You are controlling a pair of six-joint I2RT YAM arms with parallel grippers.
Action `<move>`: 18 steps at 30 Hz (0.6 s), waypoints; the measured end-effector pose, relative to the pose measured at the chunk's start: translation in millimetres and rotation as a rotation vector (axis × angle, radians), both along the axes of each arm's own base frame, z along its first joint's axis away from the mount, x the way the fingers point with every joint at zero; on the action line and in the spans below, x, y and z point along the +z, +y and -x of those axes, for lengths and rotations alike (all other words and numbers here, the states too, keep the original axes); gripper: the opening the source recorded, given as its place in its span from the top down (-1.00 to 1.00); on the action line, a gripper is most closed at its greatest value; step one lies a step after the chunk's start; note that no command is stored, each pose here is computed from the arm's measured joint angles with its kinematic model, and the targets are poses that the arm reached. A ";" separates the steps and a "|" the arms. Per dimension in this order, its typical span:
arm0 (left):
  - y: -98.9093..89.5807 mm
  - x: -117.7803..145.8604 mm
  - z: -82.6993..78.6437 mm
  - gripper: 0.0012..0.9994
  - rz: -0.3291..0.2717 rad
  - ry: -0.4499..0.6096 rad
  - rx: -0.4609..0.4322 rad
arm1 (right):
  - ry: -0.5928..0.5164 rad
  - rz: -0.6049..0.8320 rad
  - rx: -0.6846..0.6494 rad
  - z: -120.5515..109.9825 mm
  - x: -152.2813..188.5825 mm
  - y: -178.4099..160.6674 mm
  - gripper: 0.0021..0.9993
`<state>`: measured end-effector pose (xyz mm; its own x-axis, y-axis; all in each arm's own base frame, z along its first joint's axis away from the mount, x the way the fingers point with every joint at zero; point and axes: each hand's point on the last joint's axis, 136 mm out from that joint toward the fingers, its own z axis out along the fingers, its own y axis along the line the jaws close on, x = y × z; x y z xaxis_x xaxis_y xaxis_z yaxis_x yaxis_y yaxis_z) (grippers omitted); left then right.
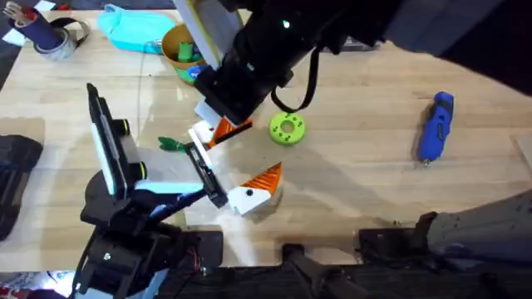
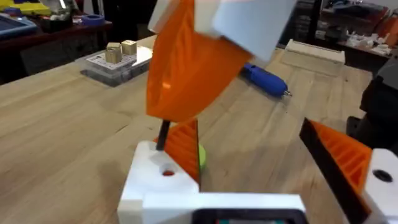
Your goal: Pick up the gripper from the table and insert it into the empty holder that is missing its gripper. Then pick up a screw, insert it into the mounting hole, and use the screwdriver to tighten it. Finally, clean up the table by picking up the vegetable and placing it into the bucket.
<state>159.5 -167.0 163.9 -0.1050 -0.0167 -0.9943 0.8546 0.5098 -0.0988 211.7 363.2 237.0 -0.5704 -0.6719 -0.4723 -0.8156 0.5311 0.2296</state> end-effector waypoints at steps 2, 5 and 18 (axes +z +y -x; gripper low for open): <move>0.0 0.0 0.0 -0.99 0.000 0.000 0.000 | 0.004 0.003 0.001 0.0 -1.7 0.4 0.99; 0.0 0.0 0.0 -0.99 0.000 0.000 0.000 | 0.009 0.009 0.004 0.1 -4.8 1.2 0.99; 0.0 0.0 0.0 -0.99 0.000 0.000 0.000 | 0.022 0.032 0.031 5.2 -10.7 0.4 0.99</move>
<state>159.5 -167.0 163.9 -0.1051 -0.0167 -0.9943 0.8546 0.5098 -0.0989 206.5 363.6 226.3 -0.5590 -0.7041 -0.4379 -0.8268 0.5131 0.2304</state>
